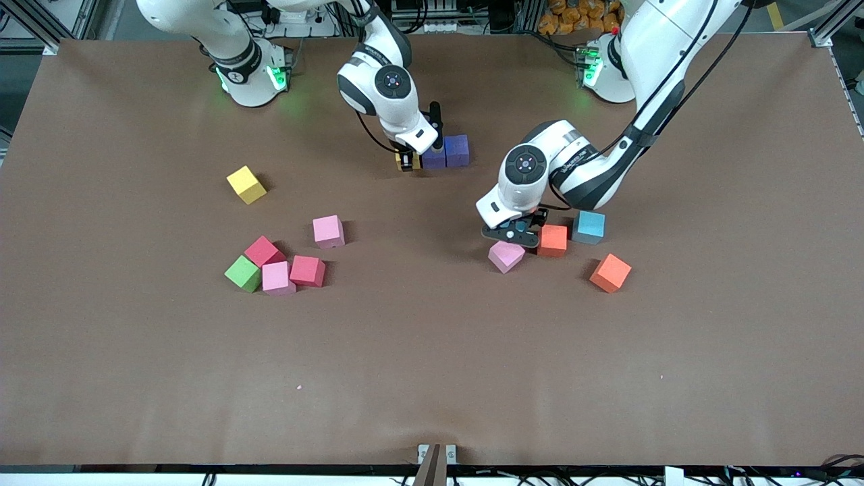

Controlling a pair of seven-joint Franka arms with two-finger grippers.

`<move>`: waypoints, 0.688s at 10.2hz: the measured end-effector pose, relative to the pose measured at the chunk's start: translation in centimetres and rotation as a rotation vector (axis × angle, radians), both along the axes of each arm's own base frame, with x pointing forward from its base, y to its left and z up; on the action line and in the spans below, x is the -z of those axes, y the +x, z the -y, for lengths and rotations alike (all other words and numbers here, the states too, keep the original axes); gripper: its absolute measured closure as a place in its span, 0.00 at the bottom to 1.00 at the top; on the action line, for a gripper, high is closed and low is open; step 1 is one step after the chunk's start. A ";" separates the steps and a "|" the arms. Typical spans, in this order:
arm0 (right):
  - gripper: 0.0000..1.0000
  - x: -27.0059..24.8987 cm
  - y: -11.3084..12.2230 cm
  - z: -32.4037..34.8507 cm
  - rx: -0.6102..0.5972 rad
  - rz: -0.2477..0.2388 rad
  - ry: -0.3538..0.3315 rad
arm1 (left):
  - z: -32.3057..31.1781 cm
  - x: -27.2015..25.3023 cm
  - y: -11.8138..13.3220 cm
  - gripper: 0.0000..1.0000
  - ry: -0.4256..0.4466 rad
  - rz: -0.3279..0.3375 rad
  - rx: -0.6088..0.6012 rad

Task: Form number 2 with 11 blocks
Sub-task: 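Place the yellow cube beside the purple cubes with the right gripper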

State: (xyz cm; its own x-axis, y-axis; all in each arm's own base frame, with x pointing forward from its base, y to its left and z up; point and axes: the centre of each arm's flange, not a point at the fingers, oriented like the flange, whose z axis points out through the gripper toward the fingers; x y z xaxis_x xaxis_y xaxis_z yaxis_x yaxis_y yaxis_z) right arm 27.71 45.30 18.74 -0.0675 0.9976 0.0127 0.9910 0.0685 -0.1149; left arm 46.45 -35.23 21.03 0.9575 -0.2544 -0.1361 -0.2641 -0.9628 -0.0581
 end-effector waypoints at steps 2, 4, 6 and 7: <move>0.44 0.0 0.0 0.0 0.000 0.001 0.001 | 0.0 0.0 0.0 0.34 -0.001 0.000 -0.001; 0.44 0.0 0.0 0.0 0.000 0.002 0.002 | 0.1 -0.2 0.1 0.44 0.002 0.007 -0.035; 0.44 0.0 0.0 -0.1 0.001 0.004 0.006 | 0.4 -0.4 0.0 0.44 0.005 0.014 -0.098; 0.44 0.0 0.0 -0.1 0.000 0.006 0.008 | 0.9 -0.6 -0.4 0.44 0.002 0.016 -0.129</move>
